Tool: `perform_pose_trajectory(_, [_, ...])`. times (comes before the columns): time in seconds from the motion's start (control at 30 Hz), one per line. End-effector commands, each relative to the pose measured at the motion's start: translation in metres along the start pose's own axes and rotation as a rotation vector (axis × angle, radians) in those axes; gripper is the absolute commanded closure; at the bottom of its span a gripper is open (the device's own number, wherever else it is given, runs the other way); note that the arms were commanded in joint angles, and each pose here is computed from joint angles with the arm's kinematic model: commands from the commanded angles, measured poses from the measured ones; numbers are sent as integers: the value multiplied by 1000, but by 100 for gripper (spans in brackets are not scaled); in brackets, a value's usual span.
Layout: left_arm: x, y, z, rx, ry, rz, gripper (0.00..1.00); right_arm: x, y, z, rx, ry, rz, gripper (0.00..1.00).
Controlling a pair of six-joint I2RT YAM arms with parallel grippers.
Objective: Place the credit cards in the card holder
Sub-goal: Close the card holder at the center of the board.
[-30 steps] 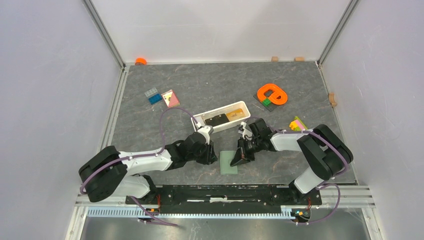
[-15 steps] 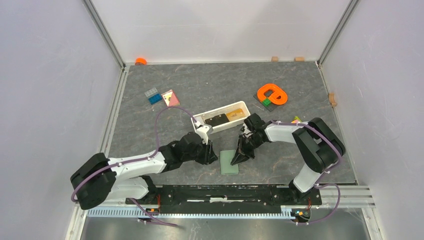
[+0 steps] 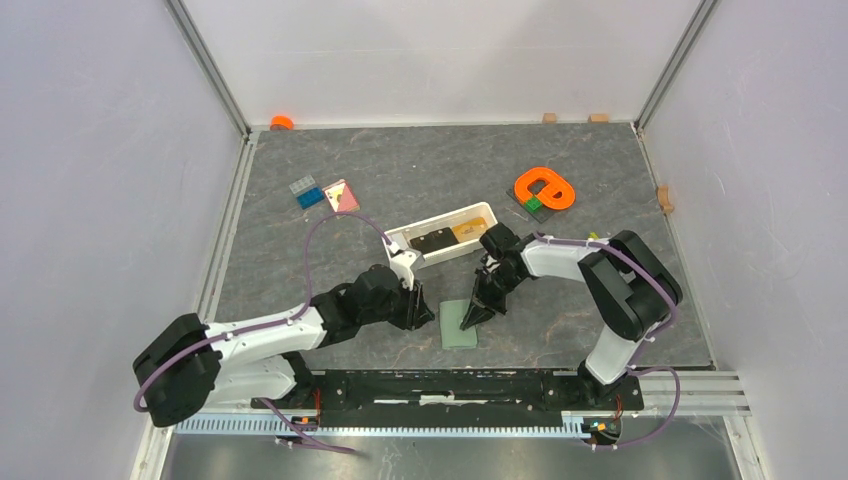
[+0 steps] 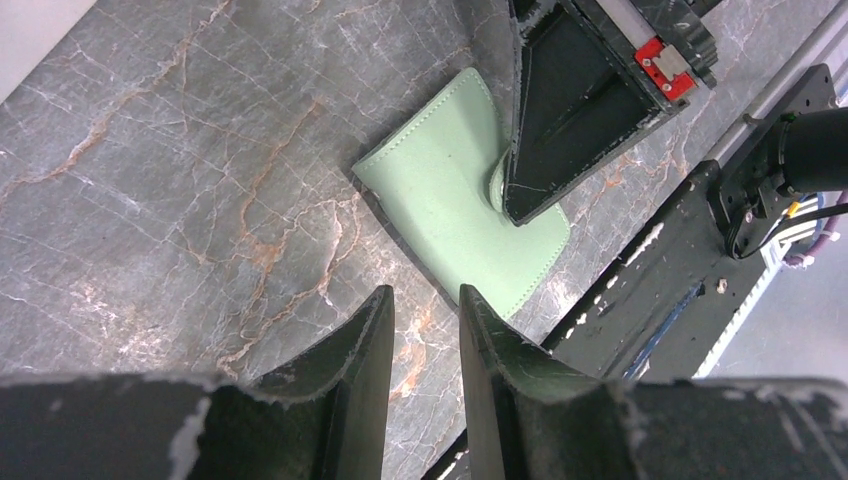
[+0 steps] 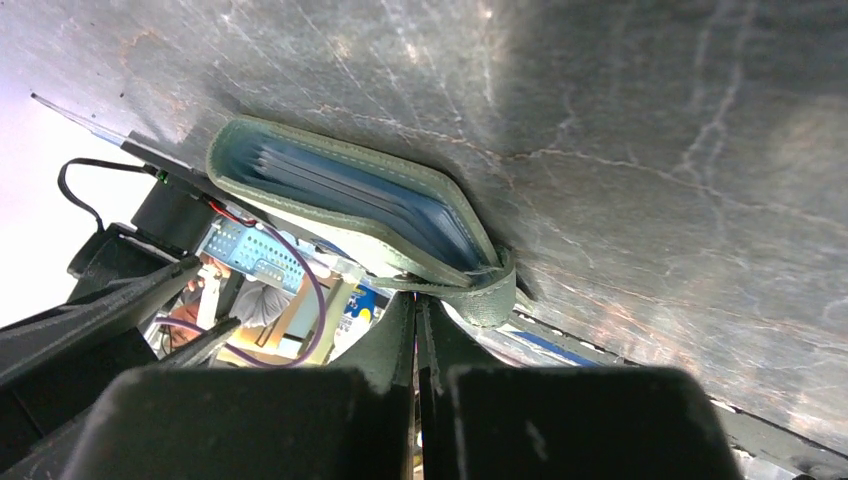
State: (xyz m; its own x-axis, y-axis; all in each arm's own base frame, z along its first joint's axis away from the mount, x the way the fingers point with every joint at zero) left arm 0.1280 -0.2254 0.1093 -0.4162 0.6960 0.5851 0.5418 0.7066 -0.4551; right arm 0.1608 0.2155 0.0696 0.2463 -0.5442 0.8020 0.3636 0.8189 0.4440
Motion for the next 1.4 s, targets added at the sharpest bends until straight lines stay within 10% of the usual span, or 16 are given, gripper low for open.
perform_pose_trajectory(0.0, [4,-3,-6,-44,-27,34,62,-35,-57,-50,-102,-341,370,100])
perform_pose_trajectory(1.37, [14,6,-7,-20,-49,-5,62,-74,-88,-50,-373,-141,630,100])
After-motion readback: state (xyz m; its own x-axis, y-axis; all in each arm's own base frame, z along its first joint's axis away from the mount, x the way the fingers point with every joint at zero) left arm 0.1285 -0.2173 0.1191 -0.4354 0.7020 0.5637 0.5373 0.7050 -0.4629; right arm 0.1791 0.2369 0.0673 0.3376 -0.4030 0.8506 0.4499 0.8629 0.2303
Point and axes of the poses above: each gripper's point midway between its finger pads, its own x axis back along the fingers, its own y axis along the line the jaws close on, z = x × y, the point moved 7 cm from there along x, back along the fingers
